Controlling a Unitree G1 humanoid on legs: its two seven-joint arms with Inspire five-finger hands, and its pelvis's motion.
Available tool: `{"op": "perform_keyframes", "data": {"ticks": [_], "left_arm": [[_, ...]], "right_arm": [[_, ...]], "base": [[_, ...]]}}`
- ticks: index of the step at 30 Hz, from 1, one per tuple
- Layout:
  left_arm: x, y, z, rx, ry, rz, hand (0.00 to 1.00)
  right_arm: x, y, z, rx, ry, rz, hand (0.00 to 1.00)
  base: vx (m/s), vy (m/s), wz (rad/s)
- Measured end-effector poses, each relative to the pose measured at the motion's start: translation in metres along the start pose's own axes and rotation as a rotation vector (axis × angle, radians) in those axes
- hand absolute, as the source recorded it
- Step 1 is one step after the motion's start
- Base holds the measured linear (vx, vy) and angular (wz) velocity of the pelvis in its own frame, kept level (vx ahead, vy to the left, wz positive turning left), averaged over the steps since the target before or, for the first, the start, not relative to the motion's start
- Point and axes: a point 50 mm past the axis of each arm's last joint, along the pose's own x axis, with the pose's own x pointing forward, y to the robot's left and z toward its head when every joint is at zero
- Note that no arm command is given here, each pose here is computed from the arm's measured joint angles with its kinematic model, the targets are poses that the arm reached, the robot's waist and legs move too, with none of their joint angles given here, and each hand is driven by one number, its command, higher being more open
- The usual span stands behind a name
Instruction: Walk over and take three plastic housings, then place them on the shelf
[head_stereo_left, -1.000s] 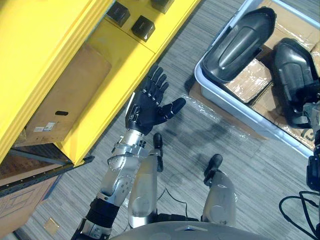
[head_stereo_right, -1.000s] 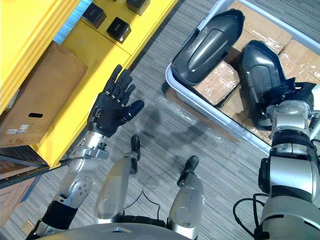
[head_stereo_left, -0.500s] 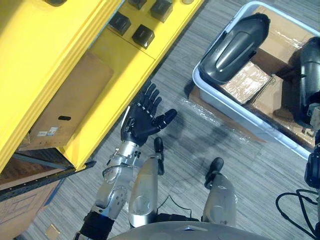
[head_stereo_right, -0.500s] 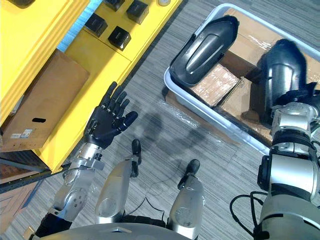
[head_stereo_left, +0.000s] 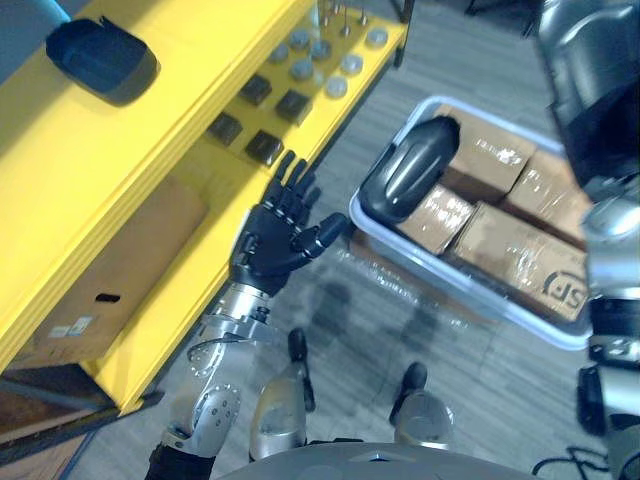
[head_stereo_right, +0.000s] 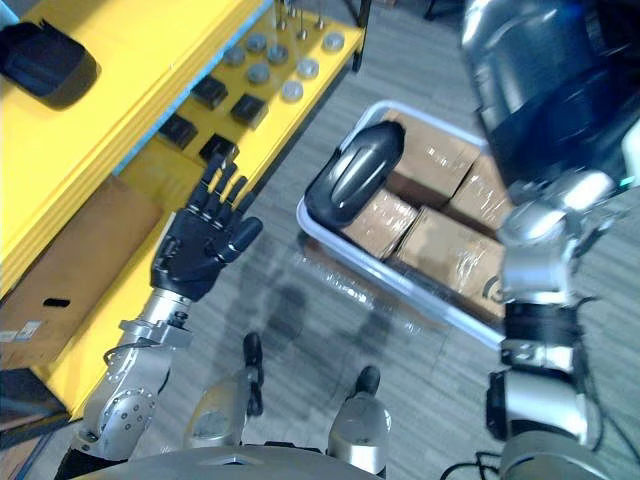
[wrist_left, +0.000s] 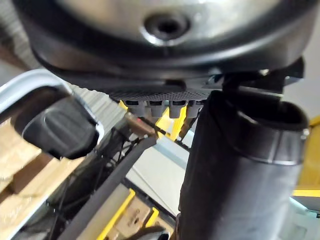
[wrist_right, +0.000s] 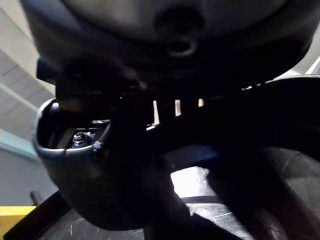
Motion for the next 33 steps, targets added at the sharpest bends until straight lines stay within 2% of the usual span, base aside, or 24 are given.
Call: {"op": "perform_keyframes", "data": {"ticks": [4, 9, 13, 19, 33], "left_arm": [[0.023, -0.011, -0.026, -0.052, 0.136, -0.021, 1.00], [0.041, -0.007, -0.040, -0.084, 0.182, 0.083, 1.00], [0.041, -0.005, -0.048, -0.087, 0.210, 0.107, 1.00], [0.042, -0.015, -0.060, -0.110, 0.250, 0.093, 1.00], [0.041, -0.022, -0.070, -0.125, 0.288, 0.073, 1.00]], "right_arm": [[-0.036, 0.023, 0.008, 0.052, -0.006, 0.109, 0.00], [-0.063, 0.037, 0.031, 0.158, -0.087, 0.196, 0.00], [-0.084, 0.047, 0.040, 0.233, -0.109, 0.286, 0.00], [-0.122, 0.062, 0.045, 0.294, -0.071, 0.415, 0.00], [-0.161, 0.076, 0.055, 0.401, -0.011, 0.535, 0.00]], "base": [[0.07, 0.002, -0.08], [-0.01, 0.004, -0.10], [-0.05, 0.001, -0.15], [-0.09, 0.008, -0.02], [-0.05, 0.008, -0.02]]}}
